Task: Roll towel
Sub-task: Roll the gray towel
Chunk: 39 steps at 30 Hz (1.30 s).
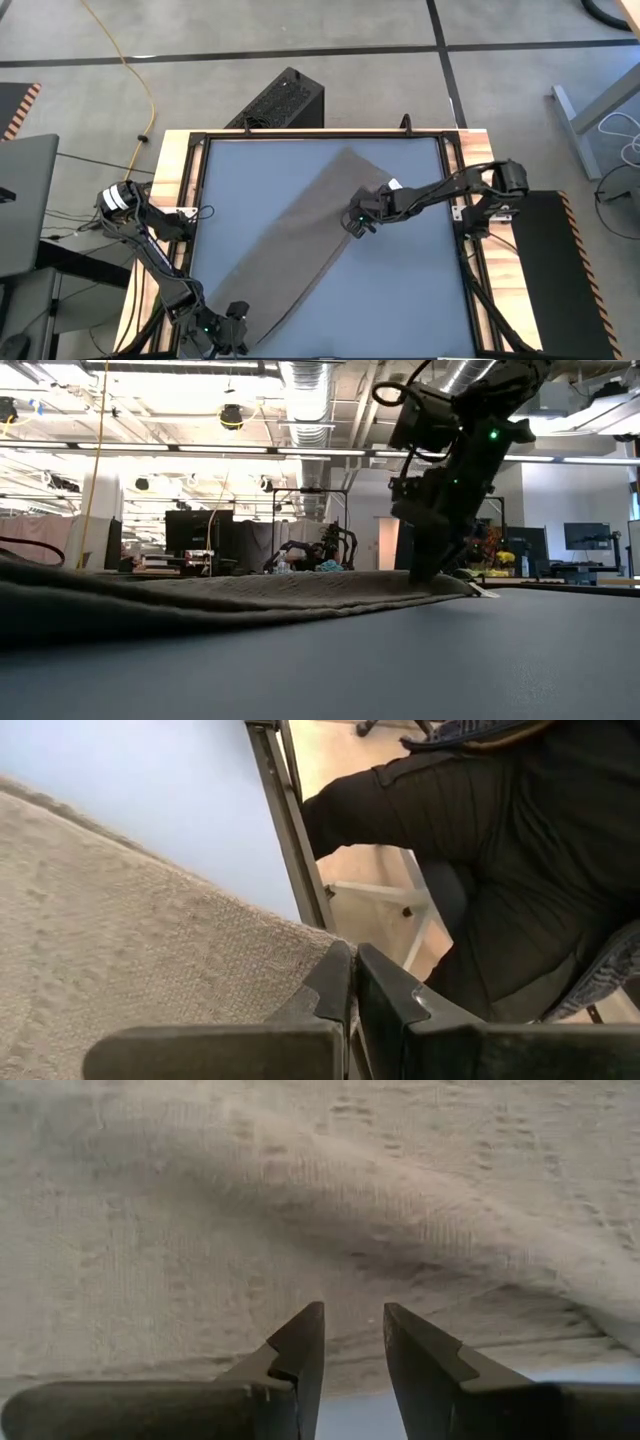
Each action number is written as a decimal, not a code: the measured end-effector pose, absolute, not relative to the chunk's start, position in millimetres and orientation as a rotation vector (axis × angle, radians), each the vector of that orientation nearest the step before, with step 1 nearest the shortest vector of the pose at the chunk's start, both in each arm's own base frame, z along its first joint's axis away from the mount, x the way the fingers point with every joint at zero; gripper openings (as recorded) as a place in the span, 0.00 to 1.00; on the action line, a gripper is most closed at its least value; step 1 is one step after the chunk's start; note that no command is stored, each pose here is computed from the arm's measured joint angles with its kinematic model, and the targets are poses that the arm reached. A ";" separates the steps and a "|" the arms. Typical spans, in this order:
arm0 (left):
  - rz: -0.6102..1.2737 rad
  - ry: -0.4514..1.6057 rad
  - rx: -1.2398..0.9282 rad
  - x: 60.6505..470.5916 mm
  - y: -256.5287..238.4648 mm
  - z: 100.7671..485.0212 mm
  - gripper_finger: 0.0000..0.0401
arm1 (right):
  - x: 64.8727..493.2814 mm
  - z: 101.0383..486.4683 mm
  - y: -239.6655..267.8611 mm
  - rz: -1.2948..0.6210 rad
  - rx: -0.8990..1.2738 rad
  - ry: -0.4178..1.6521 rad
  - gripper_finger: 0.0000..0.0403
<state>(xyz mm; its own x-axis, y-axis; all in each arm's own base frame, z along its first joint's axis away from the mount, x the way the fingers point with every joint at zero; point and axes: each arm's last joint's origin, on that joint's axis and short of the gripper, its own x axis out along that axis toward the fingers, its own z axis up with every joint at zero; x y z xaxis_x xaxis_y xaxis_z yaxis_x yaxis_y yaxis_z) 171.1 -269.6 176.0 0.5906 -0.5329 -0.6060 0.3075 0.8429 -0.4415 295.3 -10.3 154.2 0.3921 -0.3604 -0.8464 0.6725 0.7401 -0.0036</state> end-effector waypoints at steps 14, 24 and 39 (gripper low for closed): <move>-0.509 0.813 -0.300 170.7 -269.6 175.5 0.00 | 297.9 142.6 -11.8 -0.693 0.318 0.995 0.26; -0.509 0.813 -0.301 170.6 -269.6 175.5 0.00 | 296.6 154.9 -10.7 -0.631 0.338 0.971 0.08; -0.521 0.816 -0.291 170.4 -269.7 175.4 0.00 | 302.1 146.1 -8.7 -0.610 0.382 0.972 0.57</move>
<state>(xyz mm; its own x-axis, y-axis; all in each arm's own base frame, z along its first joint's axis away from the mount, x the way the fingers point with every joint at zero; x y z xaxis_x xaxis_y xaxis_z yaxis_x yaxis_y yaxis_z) 170.4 -269.7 175.4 0.5700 -0.5455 -0.6144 0.3276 0.8367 -0.4389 302.1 -8.7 146.1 0.4184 -0.3077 -0.8546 0.6355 0.7714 0.0334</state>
